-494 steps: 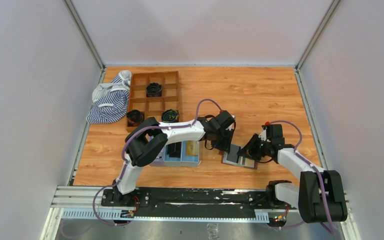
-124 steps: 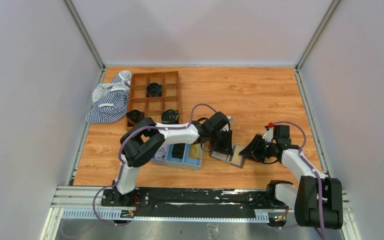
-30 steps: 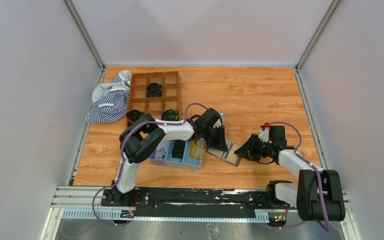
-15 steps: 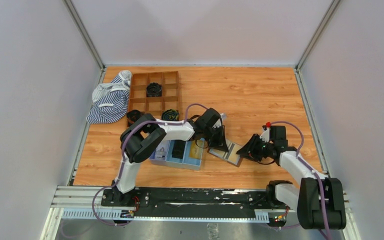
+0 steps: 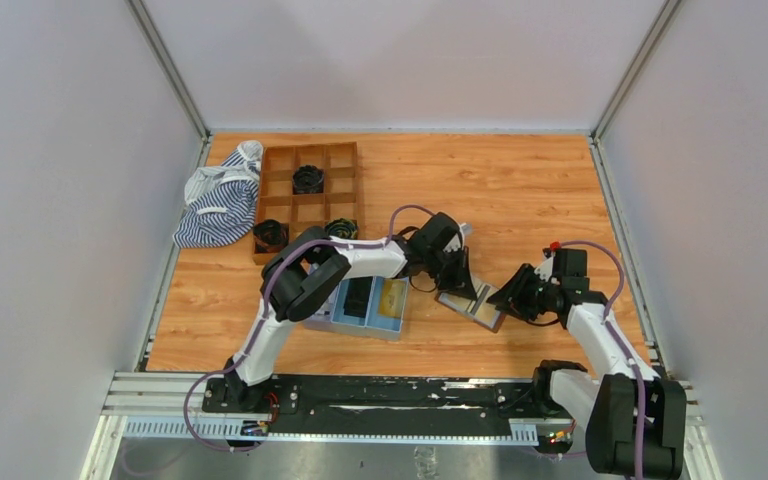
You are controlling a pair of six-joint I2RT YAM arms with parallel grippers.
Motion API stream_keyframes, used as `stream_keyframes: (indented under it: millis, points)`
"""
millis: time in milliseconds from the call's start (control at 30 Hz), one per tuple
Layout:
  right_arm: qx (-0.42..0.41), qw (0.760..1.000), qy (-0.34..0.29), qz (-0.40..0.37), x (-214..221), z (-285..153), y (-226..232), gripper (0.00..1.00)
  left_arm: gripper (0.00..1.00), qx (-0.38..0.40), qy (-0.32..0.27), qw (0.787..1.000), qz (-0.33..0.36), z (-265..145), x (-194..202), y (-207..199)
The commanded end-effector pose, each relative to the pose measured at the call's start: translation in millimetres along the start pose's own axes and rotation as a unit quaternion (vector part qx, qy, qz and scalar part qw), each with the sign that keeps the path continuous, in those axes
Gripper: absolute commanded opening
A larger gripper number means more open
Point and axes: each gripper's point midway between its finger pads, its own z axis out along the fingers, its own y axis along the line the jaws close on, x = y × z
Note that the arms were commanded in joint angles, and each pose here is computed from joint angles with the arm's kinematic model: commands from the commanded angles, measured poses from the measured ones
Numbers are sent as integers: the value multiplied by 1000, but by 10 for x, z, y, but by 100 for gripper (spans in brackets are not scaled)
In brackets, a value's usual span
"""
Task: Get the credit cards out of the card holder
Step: Remove the credit card from the card holder.
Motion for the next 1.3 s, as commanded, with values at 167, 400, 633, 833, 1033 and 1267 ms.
stream_keyframes:
  millis: [167, 400, 633, 833, 1033, 1267]
  points:
    - [8, 1000, 1, 14, 25, -35, -43, 37, 0, 1, -7, 1000, -5, -98, -115, 106]
    - [-17, 1000, -1, 20, 7, 19, 20, 36, 0, -3, -13, 1000, -7, -190, -162, 194]
    - [-42, 999, 9, 34, 3, 88, 82, 36, 0, 1, -9, 1000, -6, -187, -149, 184]
    - [-49, 998, 15, 41, 18, 158, 71, 36, 0, 2, -8, 1000, -6, -187, -148, 180]
    - [-26, 998, 26, 49, 80, 243, -67, 36, 0, 2, -7, 1000, -8, -178, -147, 180]
    - [-23, 997, 39, 58, 140, 328, -139, 36, 9, 7, -5, 1000, -5, -186, -151, 151]
